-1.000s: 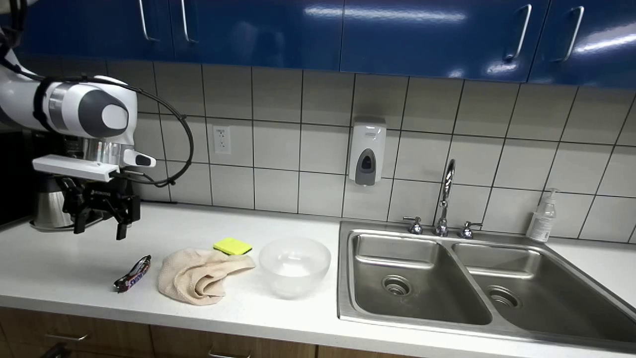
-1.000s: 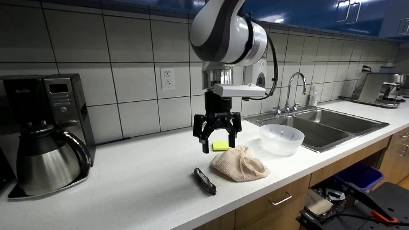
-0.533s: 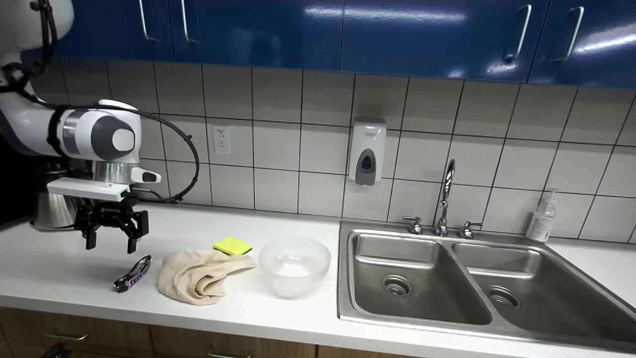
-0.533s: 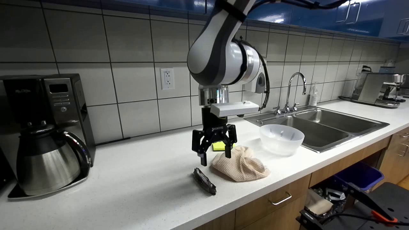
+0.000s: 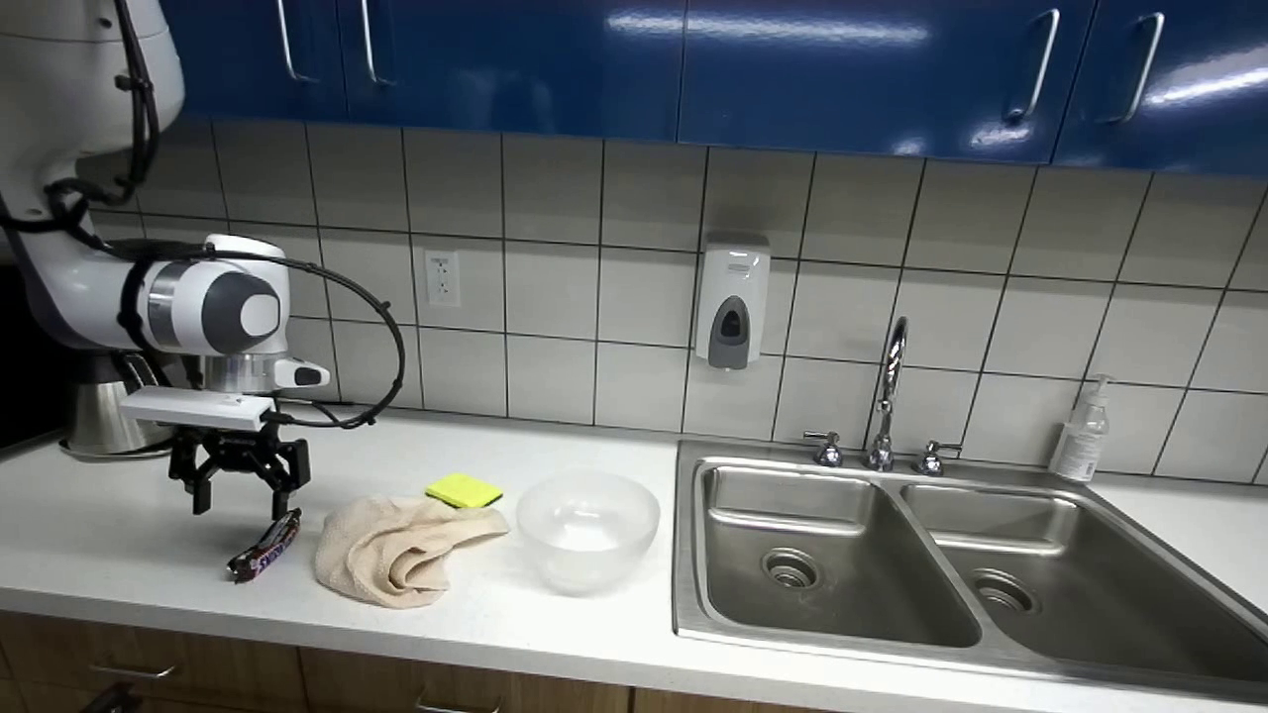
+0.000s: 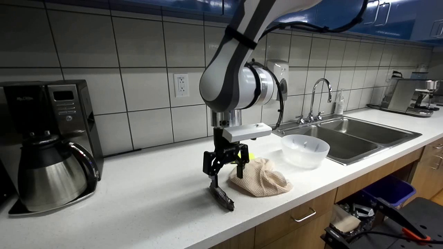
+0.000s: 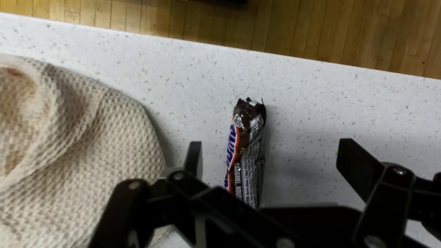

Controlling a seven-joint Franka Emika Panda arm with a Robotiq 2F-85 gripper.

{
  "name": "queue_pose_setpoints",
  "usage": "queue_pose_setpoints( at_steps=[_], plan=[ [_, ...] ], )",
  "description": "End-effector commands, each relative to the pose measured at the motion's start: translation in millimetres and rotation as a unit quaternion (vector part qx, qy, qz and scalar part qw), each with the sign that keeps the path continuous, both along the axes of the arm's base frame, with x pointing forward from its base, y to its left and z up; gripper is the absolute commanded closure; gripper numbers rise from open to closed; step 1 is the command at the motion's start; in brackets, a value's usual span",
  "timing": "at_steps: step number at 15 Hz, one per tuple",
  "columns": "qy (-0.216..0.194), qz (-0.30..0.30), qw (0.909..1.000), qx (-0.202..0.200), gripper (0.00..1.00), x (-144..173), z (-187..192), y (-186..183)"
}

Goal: Put the candy bar into the bowl

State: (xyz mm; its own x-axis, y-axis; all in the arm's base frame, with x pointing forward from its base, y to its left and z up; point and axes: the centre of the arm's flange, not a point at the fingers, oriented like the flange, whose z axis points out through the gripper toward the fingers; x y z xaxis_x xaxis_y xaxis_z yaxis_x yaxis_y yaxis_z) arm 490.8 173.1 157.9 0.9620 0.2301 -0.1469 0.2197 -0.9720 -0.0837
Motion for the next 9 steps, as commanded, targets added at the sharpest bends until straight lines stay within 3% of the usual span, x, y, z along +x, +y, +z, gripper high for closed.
queue_pose_setpoints(
  at_steps=[1,9],
  plan=[
    [-0.003,0.005,0.9999,-0.009,0.0,17.0,-17.5,3.1],
    [0.006,0.011,0.9996,-0.027,0.0,28.8,-47.9,2.6]
  ],
)
